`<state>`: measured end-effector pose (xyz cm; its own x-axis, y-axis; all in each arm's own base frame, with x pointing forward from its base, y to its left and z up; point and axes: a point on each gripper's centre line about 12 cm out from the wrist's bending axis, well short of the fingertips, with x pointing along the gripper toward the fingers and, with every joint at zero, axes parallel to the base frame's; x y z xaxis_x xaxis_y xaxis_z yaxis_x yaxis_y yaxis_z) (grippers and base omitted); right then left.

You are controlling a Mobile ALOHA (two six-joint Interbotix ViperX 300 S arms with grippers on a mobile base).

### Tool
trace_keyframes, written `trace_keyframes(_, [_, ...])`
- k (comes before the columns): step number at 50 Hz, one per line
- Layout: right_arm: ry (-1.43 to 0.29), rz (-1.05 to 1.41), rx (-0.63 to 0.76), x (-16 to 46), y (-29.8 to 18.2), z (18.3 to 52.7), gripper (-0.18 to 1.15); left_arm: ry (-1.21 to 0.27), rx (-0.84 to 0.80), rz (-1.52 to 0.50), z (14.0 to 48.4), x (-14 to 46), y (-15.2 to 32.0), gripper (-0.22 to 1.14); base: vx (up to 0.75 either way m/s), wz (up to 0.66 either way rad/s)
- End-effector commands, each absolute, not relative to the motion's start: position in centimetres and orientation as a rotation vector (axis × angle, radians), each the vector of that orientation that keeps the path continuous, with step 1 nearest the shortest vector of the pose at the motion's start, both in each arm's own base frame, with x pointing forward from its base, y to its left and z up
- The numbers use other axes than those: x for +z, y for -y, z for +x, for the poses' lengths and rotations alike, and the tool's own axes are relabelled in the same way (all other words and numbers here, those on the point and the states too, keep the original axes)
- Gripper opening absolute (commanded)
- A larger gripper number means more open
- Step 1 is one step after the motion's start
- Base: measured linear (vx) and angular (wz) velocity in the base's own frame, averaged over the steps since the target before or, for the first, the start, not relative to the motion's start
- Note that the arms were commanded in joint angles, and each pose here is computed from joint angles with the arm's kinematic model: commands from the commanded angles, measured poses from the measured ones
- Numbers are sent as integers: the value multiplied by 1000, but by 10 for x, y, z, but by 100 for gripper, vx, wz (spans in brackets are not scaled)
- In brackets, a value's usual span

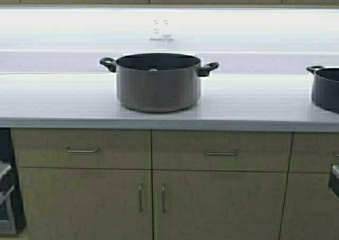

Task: Open the cabinet, put the pot inside, then close it

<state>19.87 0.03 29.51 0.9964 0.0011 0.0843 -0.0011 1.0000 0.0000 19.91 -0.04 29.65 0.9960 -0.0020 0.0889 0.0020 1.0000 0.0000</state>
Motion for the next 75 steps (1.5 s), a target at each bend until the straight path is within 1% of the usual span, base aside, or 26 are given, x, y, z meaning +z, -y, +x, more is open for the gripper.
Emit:
trace_keyframes(1, [75, -4, 12, 294, -2, 200, 4, 104, -15, 7, 200, 300, 3, 0, 5, 7])
trace_keyframes(3, [69, -6, 12, 294, -2, 200, 9, 103, -15, 5, 200, 300, 3, 6, 6, 8])
trace_keyframes(5, [60, -6, 12, 293, -2, 200, 9, 100, -15, 5, 200, 299, 3, 8, 7, 9])
trace_keyframes(10, [54, -6, 12, 293, -2, 201, 4, 98, -15, 13, 201, 298, 3, 3, 10, 9])
trace_keyframes(12, [54, -6, 12, 294, -2, 201, 4, 97, -15, 14, 201, 298, 3, 2, 12, 8])
trace_keyframes(44, [38, -3, 12, 292, -2, 200, 5, 52, -15, 11, 208, 285, 3, 2, 19, 11])
trace_keyframes(65, [9, 23, 17, 287, -3, 206, 5, 49, -16, 5, 207, 282, 3, 2, 20, -1])
trace_keyframes(75, [18, 27, 63, 291, -13, 206, 5, 52, -16, -4, 201, 280, 3, 2, 21, -8])
